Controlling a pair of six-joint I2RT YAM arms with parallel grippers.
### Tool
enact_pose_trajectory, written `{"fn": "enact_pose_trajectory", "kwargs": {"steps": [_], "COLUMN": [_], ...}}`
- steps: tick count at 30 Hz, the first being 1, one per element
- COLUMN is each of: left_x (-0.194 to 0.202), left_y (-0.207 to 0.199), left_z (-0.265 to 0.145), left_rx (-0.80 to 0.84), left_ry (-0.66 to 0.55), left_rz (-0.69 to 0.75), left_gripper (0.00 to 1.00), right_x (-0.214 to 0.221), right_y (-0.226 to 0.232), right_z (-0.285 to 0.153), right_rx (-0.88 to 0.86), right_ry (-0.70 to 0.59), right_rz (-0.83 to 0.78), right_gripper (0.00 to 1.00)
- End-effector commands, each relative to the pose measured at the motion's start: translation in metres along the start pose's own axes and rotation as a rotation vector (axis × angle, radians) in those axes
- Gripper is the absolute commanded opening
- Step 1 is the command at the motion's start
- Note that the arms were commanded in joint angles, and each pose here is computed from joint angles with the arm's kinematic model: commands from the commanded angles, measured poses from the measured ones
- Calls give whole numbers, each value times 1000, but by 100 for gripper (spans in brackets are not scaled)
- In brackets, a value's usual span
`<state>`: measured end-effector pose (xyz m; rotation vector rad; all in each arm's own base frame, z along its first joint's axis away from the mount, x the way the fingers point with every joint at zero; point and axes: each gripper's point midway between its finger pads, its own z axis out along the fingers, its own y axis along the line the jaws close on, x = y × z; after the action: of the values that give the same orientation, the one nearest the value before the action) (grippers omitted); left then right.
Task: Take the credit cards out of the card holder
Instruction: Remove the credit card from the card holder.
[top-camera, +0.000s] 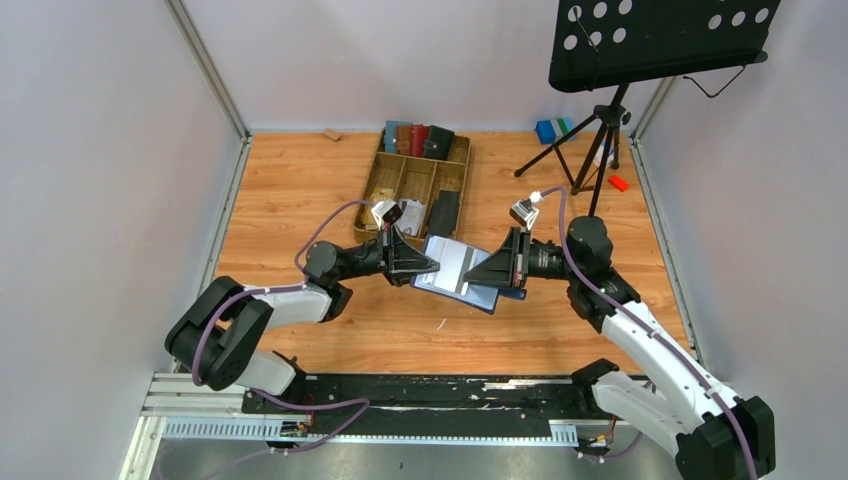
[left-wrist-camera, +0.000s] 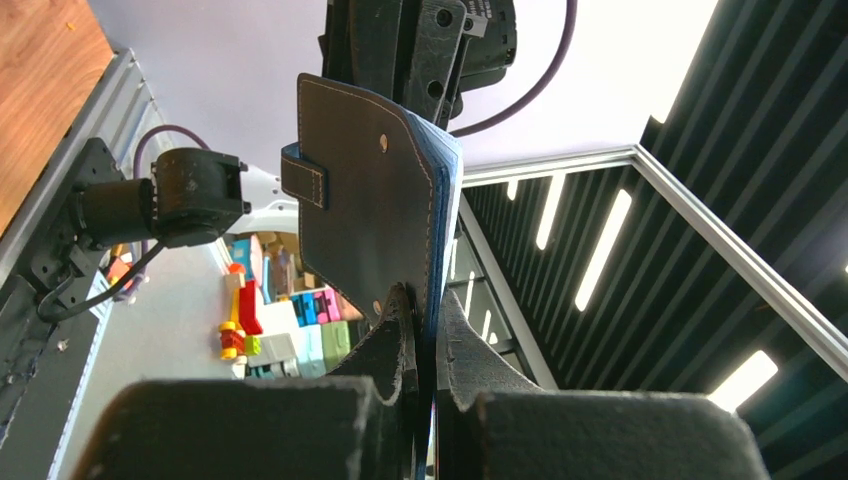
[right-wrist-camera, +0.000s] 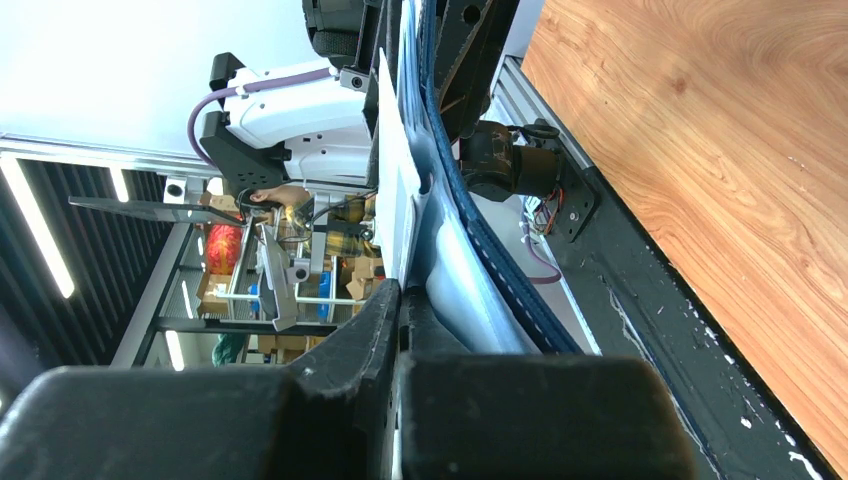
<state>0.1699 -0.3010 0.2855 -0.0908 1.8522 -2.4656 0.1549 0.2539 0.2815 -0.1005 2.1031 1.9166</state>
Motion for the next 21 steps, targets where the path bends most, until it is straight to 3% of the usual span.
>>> {"fn": "enact_pose_trajectory", "kwargs": {"steps": [1,21], "left_x": [-1,0], "left_y": [-39,-42], "left_z": [-7,-9], "left_rx": [136,135], "left_ry": [-17,-15], "left_rz": [112,114], "left_gripper": [0,0], "right_x": [8,11], "right_y": [-9,-7], "right_z": [-9,-17], "right_rx": [19,5], "right_ry": [17,1], "right_rz": [10,-3], "right_gripper": [0,1]}}
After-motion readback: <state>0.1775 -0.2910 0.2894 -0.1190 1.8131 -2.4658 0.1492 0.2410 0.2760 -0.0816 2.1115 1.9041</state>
